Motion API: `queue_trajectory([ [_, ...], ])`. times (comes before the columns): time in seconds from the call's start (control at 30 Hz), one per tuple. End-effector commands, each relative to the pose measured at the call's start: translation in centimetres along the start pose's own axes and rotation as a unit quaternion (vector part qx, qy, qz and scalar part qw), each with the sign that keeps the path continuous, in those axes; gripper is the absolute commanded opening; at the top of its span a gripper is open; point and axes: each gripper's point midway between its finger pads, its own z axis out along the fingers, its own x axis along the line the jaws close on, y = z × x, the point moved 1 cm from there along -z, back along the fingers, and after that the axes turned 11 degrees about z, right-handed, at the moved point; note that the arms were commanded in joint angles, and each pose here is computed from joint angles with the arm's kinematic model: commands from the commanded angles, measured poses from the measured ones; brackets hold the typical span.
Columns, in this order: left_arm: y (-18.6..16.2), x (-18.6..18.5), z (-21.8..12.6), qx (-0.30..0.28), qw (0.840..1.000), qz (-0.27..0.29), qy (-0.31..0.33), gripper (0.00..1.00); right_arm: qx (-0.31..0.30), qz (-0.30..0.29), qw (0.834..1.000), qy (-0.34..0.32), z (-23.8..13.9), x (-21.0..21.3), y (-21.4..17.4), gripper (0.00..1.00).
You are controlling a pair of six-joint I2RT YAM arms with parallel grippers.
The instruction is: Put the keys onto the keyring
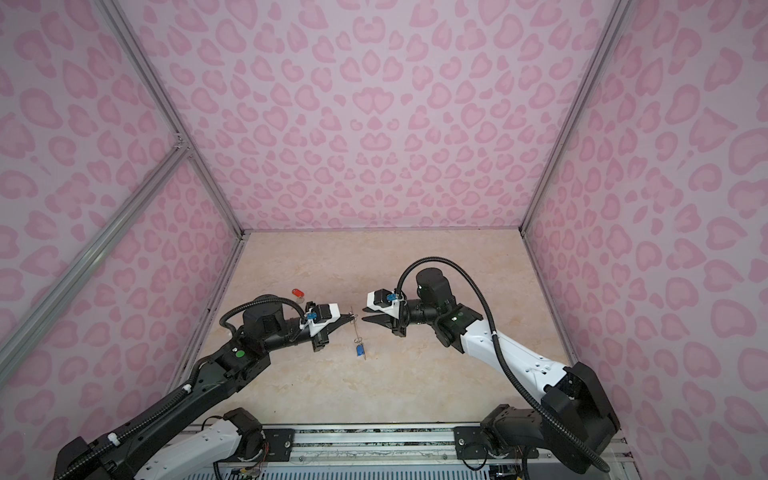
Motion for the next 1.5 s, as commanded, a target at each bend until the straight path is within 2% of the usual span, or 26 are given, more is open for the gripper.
queue_trajectory([
  [0.0, 0.8, 0.7, -0.1, -0.014, 1.000, 0.013, 0.012, 0.03, -0.002, -0.004, 1.000, 0.019, 0.2, 0.7, 0.4, 0.23],
  [0.23, 0.8, 0.6, 0.1, -0.013, 1.000, 0.016, 0.008, 0.03, -0.028, -0.005, 0.999, 0.038, 0.4, 1.1, 1.8, 0.23],
  [0.6, 0.7, 0.4, 0.0, -0.012, 1.000, 0.016, 0.003, 0.03, -0.032, 0.002, 0.998, 0.049, 0.7, 1.2, 2.1, 0.16],
  [0.83, 0.5, 0.2, 0.0, -0.007, 1.000, 0.016, -0.003, 0.03, -0.028, 0.002, 0.998, 0.050, 1.0, 1.1, 2.1, 0.02],
  [0.9, 0.2, 0.2, 0.1, 0.006, 1.000, 0.019, -0.004, 0.08, -0.023, 0.001, 0.999, 0.048, 1.0, 1.0, 2.0, 0.00],
  [0.93, -0.2, 0.4, 0.0, 0.022, 1.000, 0.023, 0.001, 0.12, -0.017, 0.003, 0.999, 0.043, 1.0, 0.9, 1.9, 0.00],
  [1.0, -0.7, 0.9, -0.2, 0.052, 0.998, 0.040, 0.017, 0.28, 0.006, 0.003, 0.999, 0.035, 0.8, 0.7, 1.3, 0.00],
  [1.07, -0.9, 1.3, -0.7, 0.072, 0.995, 0.058, 0.025, 0.34, 0.035, 0.006, 0.999, 0.024, 0.6, 0.5, 0.9, 0.00],
  [1.27, -0.5, 1.2, -0.9, 0.097, 0.991, 0.091, 0.021, 0.34, 0.119, 0.018, 0.993, 0.010, -0.2, 0.1, -0.4, 0.00],
  [1.47, 0.7, 1.5, -0.3, 0.084, 0.992, 0.094, 0.026, 0.32, 0.143, 0.019, 0.989, 0.007, -0.5, 0.2, -0.3, 0.00],
])
